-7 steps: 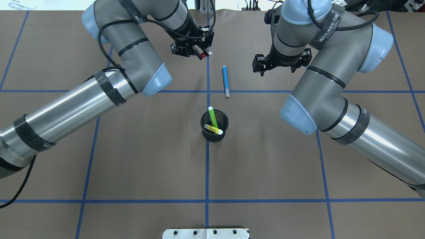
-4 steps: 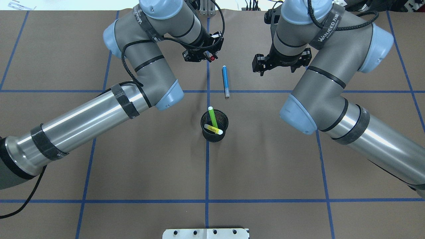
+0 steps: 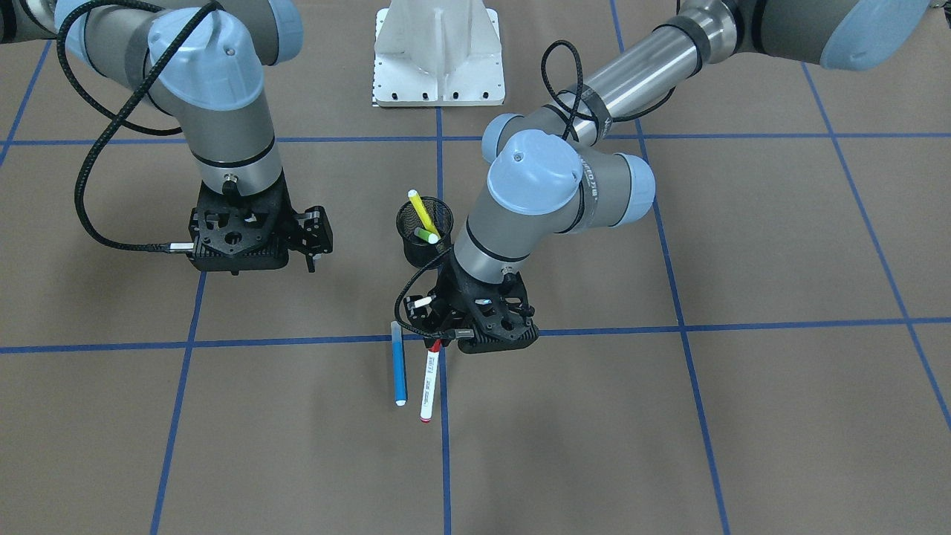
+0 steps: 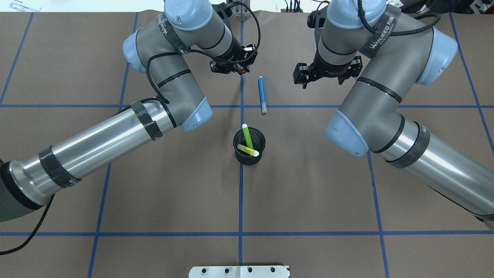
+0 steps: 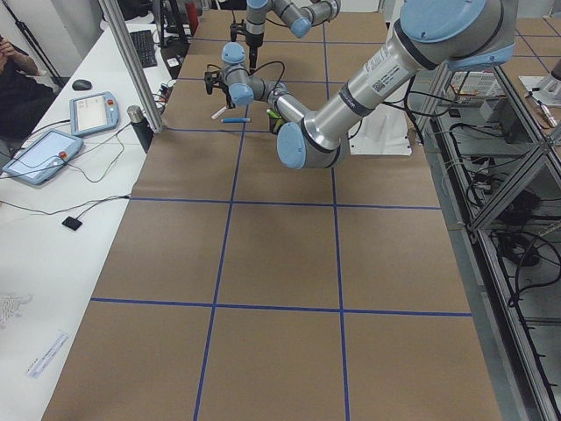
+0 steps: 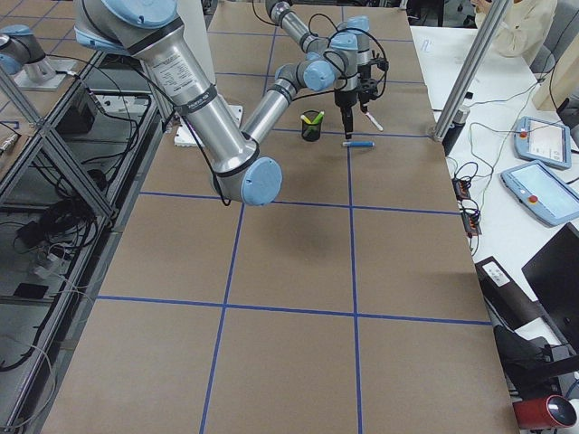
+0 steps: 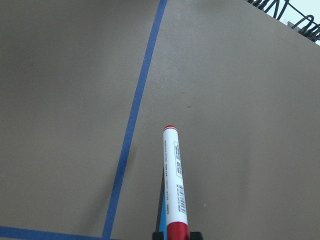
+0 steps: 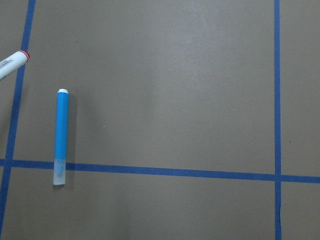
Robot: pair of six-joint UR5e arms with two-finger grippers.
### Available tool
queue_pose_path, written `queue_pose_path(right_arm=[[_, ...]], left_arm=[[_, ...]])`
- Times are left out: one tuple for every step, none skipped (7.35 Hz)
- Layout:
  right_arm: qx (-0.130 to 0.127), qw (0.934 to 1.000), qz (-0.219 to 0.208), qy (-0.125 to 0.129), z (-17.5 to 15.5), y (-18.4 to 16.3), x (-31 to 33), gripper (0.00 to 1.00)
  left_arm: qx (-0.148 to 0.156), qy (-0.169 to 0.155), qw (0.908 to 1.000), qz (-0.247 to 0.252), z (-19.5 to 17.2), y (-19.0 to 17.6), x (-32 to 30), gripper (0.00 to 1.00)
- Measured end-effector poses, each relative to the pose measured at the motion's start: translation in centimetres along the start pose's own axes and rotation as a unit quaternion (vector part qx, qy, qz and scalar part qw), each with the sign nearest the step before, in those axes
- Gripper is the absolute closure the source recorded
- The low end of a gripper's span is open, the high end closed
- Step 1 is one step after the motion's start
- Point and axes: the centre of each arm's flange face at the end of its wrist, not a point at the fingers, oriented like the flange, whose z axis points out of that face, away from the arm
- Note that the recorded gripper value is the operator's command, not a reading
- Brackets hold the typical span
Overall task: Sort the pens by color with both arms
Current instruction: 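Place the red-capped marker beside the blue marker and open the left gripper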
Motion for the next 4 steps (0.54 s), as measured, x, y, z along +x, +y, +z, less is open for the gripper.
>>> queue_pose_path(right_arm=[[0.0,1.0,0.0,0.0,0.0,0.0,0.0,0.03],[-0.001,1.0,0.0,0.0,0.0,0.0,0.0,0.03],[-0.001,1.0,-0.001,0.0,0.0,0.0,0.0,0.03],[0.0,1.0,-0.001,0.0,0.0,0.0,0.0,0.03]], left_arm=[[-0.003,-0.002,0.9999,0.016,0.4,0.3,-0.1,0.79],[-0.008,-0.003,0.9995,0.032,0.9,0.9,-0.1,0.75],[-0.013,-0.004,0.9988,0.047,1.4,1.7,0.0,0.66],[-0.017,-0.005,0.998,0.06,1.8,2.3,0.0,0.57]])
